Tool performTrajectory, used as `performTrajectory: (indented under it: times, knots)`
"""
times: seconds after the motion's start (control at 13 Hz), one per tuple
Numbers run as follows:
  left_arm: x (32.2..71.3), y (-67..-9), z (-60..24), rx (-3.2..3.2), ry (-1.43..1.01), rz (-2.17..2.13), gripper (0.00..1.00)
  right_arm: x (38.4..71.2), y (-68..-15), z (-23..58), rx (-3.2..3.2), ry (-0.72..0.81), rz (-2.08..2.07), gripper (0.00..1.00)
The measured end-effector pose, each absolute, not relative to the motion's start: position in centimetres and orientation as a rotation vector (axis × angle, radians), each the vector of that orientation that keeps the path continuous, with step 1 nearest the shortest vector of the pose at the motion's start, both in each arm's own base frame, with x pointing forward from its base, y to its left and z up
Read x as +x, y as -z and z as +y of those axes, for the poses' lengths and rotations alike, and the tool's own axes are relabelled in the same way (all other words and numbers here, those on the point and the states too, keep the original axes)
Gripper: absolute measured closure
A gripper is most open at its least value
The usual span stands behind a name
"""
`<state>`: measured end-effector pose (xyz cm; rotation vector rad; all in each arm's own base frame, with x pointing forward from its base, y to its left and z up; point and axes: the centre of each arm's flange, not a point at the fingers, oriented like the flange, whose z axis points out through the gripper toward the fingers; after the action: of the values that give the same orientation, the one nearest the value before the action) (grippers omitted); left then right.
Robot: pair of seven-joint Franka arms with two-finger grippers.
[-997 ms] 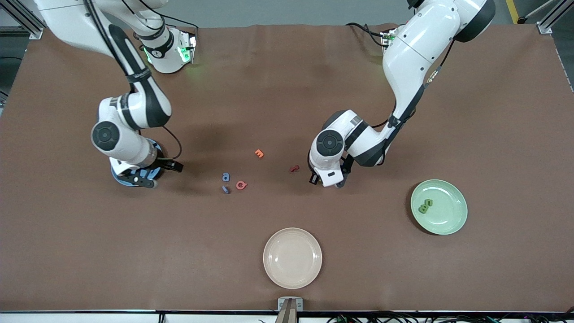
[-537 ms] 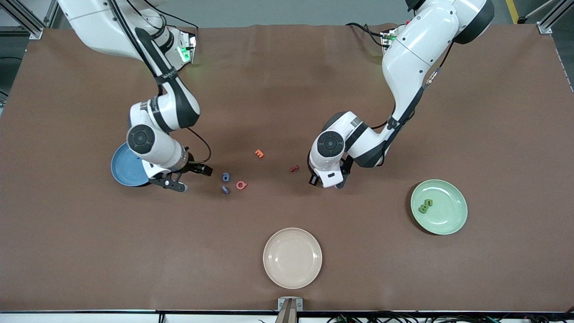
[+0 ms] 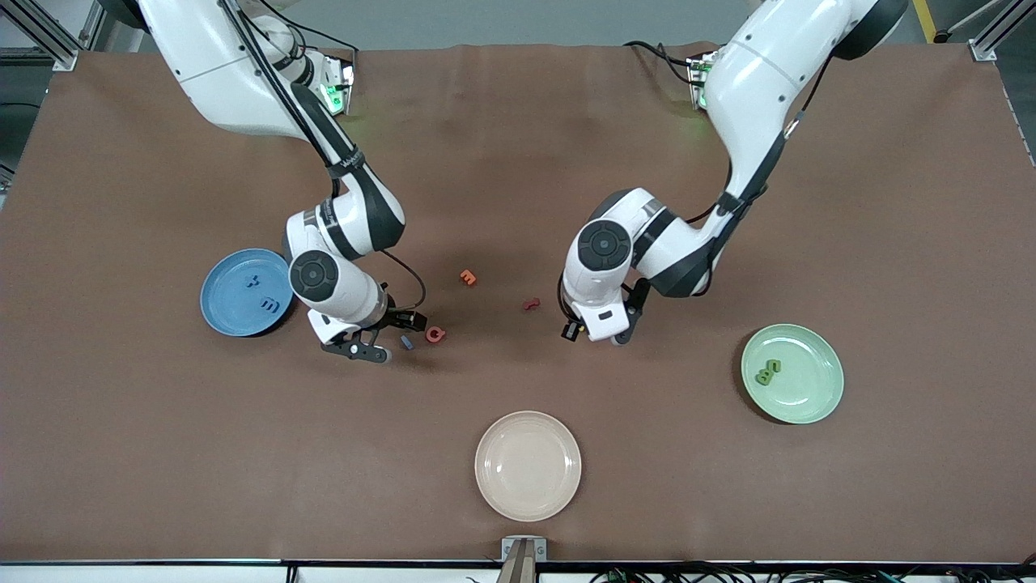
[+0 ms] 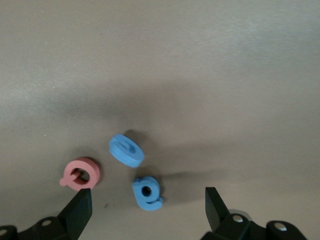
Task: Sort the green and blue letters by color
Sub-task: 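Grasp the green d with the left gripper while the right gripper returns to letters, then carry d to green plate while the right gripper reaches the blue c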
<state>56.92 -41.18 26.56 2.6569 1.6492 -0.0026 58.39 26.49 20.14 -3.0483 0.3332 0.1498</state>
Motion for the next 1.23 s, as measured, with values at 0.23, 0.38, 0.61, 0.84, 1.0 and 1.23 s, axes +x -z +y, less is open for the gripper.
performTrajectory:
  times: [0.23,0.38,0.61,0.84,1.0,1.23]
  knots:
    - [61.0,-30.4,-34.5,2.718,-0.05,1.556,0.7,59.4,-19.2,25.7,-3.049,-0.116,0.335,0.0]
    - [63.6,-30.7,-29.4,2.751,-0.058,1.502,0.7,60.6,-19.3,23.9,-3.077,-0.076,0.248,0.0]
    - [65.7,-30.6,-24.1,2.796,-0.055,1.431,0.7,62.6,-19.7,19.9,-3.124,-0.024,0.05,0.0]
    - [66.9,-30.5,-20.4,2.833,-0.053,1.367,0.7,63.9,-20.4,18.2,-3.141,0.014,-0.035,0.0]
    - [67.3,-30.4,-18.9,2.848,-0.052,1.34,0.7,63.9,-20.6,19.1,-3.135,0.015,0.039,0.01]
    - [67.3,-29.9,-17.1,2.903,-0.012,1.287,0.7,63.0,-20.1,22.0,-3.117,0.001,0.234,0.01]
